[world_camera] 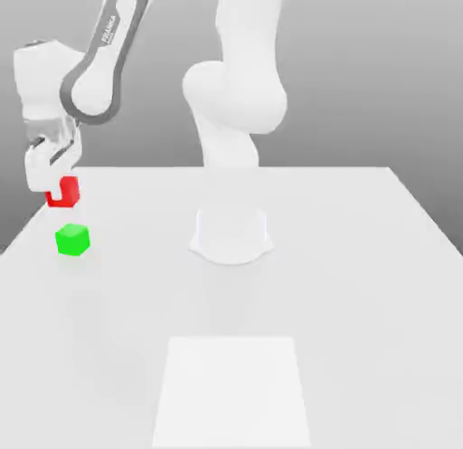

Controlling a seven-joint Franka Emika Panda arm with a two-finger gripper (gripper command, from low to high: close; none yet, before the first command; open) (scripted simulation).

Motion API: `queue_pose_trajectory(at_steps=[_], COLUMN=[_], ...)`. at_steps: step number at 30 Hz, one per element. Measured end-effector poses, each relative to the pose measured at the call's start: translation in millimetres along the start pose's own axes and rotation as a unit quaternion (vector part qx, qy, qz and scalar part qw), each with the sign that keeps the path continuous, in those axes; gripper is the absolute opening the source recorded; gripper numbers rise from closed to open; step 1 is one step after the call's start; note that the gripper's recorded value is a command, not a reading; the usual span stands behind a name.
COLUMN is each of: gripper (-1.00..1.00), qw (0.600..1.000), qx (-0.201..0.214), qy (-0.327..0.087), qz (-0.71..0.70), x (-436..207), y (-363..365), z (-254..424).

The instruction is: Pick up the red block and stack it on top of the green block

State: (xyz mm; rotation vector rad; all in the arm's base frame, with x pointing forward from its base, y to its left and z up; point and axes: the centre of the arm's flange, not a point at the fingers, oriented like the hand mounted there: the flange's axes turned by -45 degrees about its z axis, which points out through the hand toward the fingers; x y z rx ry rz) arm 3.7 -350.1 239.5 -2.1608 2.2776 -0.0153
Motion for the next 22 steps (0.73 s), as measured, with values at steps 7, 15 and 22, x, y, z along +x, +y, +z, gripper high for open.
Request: queue_pose_trajectory(at_steps=[7, 15, 22], gripper=[-1.0, -1.0, 1.0], qw=[1.0, 1.0, 1.0], qx=[0.004, 0.003, -0.003], qy=[0.001, 0.0, -0.002], qz=[0.002, 0.0, 0.0], x=[1.8, 0.9, -2.1], y=[-0.3, -1.6, 1.3], z=[17.6, 40.6, 60.5])
